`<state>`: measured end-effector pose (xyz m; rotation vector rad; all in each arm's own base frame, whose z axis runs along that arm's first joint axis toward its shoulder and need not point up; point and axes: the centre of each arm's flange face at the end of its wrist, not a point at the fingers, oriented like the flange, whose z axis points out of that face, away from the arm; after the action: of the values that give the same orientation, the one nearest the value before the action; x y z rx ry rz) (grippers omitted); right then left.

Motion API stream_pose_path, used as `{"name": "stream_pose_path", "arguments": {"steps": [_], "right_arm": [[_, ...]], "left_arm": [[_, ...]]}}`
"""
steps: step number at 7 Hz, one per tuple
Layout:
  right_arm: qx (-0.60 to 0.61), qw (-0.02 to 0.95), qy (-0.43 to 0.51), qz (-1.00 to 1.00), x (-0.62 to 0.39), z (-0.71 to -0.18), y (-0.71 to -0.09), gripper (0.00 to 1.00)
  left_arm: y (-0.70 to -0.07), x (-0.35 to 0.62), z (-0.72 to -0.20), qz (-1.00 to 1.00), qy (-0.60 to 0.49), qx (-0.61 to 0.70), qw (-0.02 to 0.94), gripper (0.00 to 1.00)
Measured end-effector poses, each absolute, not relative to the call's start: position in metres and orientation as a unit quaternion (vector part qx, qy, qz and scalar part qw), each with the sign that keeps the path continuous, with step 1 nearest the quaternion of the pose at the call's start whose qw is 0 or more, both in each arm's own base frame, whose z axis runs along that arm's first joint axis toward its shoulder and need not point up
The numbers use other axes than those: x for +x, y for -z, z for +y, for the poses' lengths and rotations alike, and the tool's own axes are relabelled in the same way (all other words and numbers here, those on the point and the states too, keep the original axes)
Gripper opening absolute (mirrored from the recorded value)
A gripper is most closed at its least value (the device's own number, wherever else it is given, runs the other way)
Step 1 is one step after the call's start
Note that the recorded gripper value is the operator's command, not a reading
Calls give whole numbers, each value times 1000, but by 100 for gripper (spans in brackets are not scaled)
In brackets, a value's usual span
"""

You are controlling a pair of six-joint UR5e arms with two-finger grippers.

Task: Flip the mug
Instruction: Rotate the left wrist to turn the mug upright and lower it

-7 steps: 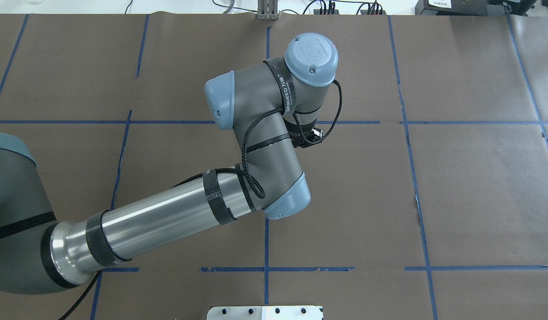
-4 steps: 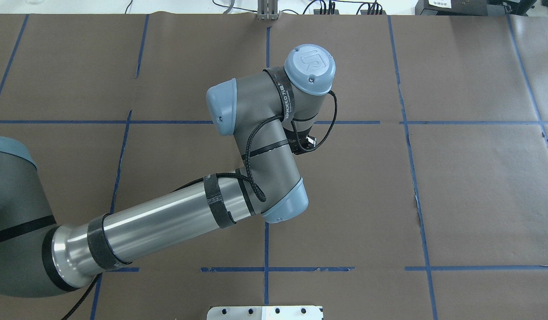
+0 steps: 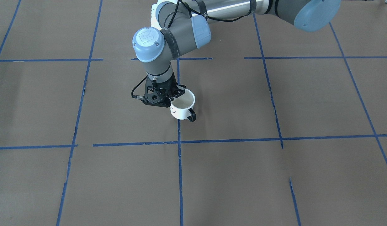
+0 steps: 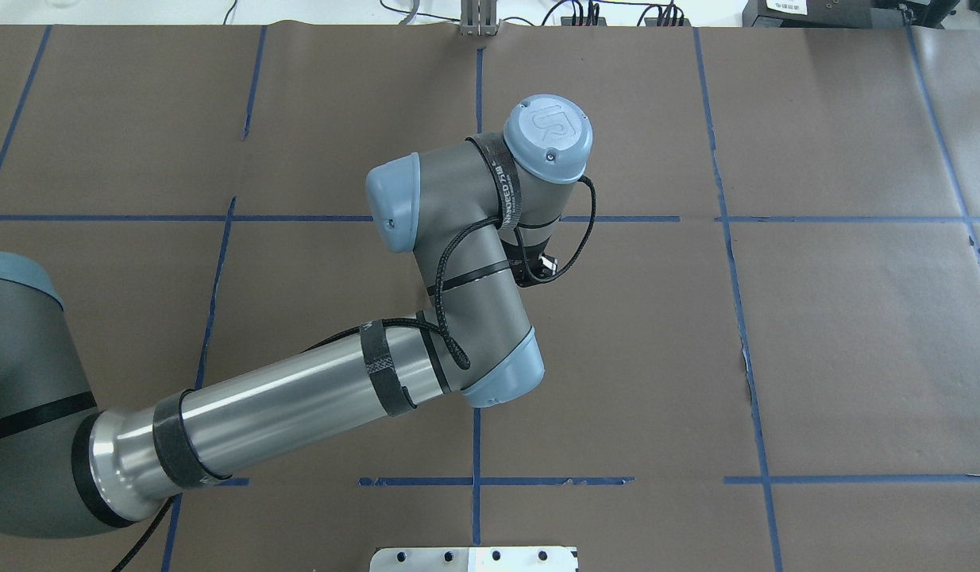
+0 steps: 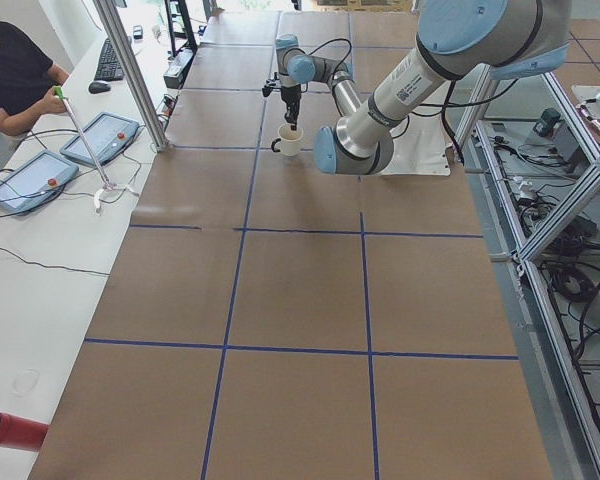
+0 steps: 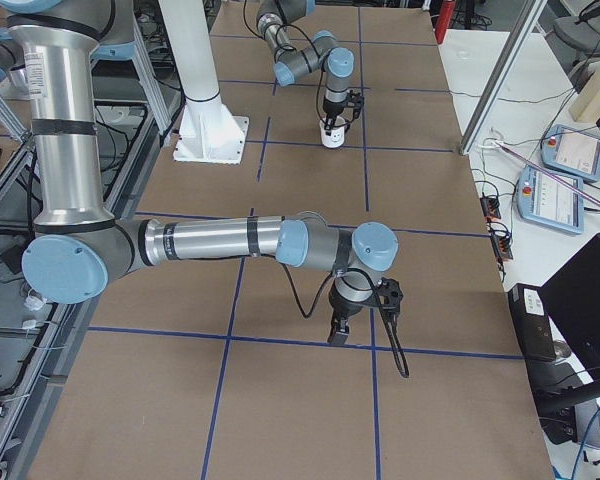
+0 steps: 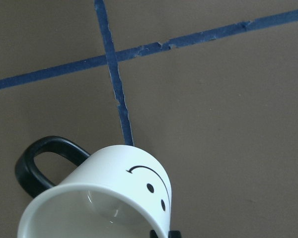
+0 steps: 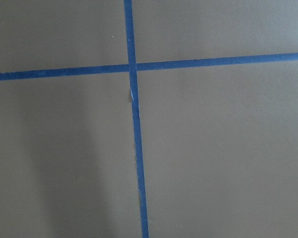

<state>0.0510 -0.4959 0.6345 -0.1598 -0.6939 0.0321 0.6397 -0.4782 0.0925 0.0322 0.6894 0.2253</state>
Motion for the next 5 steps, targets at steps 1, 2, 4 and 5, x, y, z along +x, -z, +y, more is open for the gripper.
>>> {"name": "stream_pose_path", "arguments": {"steps": [1,2,4,5], "right_arm": [[-78,937,-16,-340,51,-496,-634,100],[-78,937,-16,-340,51,-496,-634,100],[-78,937,-16,-340,51,-496,-634,100],[-78,937,-16,-340,51,-496,-634,100]], "left_arm": [[-93,638,-477,338,-112,17,934,100],[-91,634,-475,343,-113,19,932,100],[-84,614,-465,356,-115,28,927,100],[-75,597,-462,362,-112,34,925,100]]}}
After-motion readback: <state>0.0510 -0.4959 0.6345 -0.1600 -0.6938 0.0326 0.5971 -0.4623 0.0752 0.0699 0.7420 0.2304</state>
